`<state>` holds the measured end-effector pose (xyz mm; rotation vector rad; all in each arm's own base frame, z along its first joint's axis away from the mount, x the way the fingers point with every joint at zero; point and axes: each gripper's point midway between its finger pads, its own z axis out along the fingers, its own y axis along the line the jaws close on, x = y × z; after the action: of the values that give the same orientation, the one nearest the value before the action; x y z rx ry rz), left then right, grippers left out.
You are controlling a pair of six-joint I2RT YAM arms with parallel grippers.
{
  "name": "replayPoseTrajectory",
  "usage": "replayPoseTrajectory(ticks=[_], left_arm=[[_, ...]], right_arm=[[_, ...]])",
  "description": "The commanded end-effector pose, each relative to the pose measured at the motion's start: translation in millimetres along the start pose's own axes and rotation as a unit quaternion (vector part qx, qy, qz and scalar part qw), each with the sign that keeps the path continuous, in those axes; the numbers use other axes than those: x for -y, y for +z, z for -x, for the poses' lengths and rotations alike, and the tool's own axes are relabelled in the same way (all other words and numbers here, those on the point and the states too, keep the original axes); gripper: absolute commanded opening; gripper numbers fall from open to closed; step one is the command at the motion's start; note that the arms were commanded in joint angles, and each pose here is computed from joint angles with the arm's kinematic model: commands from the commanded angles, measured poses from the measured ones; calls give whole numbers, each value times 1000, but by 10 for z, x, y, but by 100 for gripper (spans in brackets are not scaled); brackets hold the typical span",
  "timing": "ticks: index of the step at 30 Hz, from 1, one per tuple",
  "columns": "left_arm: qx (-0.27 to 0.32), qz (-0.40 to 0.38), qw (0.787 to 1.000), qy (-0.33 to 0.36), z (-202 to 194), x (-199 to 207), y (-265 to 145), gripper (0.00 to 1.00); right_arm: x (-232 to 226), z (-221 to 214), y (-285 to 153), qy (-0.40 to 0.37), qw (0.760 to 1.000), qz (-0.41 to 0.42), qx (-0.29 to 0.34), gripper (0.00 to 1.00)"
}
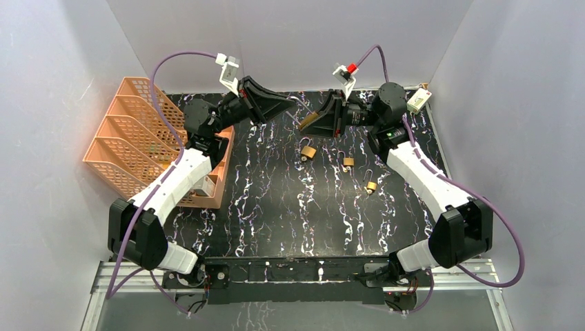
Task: Lock with the key
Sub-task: Lock the lock.
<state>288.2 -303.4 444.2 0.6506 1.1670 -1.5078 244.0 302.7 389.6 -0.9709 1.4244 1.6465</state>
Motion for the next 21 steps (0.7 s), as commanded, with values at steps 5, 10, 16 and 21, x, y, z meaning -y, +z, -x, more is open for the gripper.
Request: replayPoseTrajectory(ticks=[5,10,16,21], left_arm=[[-63,-46,997,18,-153,135,58,0],[-71,-42,996,17,-64,71,62,0],[-77,-41,996,8,-81,60,33,0],[-79,-43,996,5,18,71,49,0]], right_arm=[[-267,405,-58,-57,997,-20,56,8],[-176,521,-245,-88,993,-63,57,67],[-84,684,-569,-135,978,-141,77,99],[19,570,-765,-130,973,-169,92,99]])
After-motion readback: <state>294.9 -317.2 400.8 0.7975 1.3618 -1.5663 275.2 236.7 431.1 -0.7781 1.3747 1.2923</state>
